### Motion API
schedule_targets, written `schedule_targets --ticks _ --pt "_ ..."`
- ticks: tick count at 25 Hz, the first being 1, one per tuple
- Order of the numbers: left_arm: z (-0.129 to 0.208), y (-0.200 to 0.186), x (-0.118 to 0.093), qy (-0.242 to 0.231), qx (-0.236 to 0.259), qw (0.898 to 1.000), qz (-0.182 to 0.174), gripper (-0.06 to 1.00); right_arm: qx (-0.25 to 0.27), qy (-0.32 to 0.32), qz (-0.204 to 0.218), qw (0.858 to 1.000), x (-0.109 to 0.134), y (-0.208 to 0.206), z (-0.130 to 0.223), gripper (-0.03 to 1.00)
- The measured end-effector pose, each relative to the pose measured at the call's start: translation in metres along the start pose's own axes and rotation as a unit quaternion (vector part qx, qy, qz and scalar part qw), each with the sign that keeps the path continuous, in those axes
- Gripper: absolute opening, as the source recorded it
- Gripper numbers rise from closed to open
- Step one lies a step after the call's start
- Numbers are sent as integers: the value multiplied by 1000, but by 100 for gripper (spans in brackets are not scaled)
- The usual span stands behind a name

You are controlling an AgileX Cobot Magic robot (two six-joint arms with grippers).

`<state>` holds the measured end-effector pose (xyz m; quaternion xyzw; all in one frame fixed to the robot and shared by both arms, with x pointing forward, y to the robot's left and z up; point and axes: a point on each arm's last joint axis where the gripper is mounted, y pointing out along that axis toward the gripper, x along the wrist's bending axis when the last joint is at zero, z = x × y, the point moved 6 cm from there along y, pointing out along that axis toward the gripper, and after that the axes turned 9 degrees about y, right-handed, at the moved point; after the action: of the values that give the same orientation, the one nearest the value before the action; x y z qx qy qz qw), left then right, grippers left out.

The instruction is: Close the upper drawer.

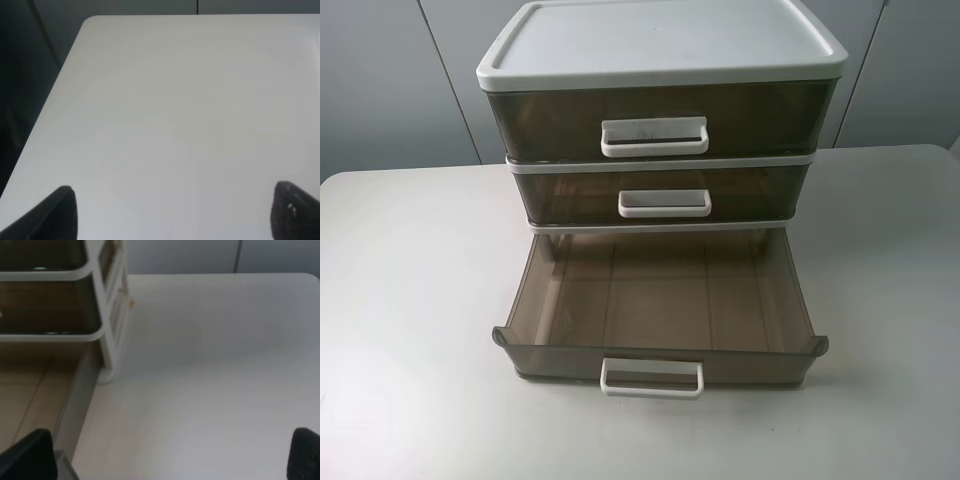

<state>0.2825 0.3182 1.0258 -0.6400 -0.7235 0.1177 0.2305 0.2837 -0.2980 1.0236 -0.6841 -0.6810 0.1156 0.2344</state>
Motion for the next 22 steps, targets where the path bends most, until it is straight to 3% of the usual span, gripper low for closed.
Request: schedule_targets --ticks 22 --pt "0 0 0 0 0 1000 0 74 -1 0 5 1000 0 0 0 70"
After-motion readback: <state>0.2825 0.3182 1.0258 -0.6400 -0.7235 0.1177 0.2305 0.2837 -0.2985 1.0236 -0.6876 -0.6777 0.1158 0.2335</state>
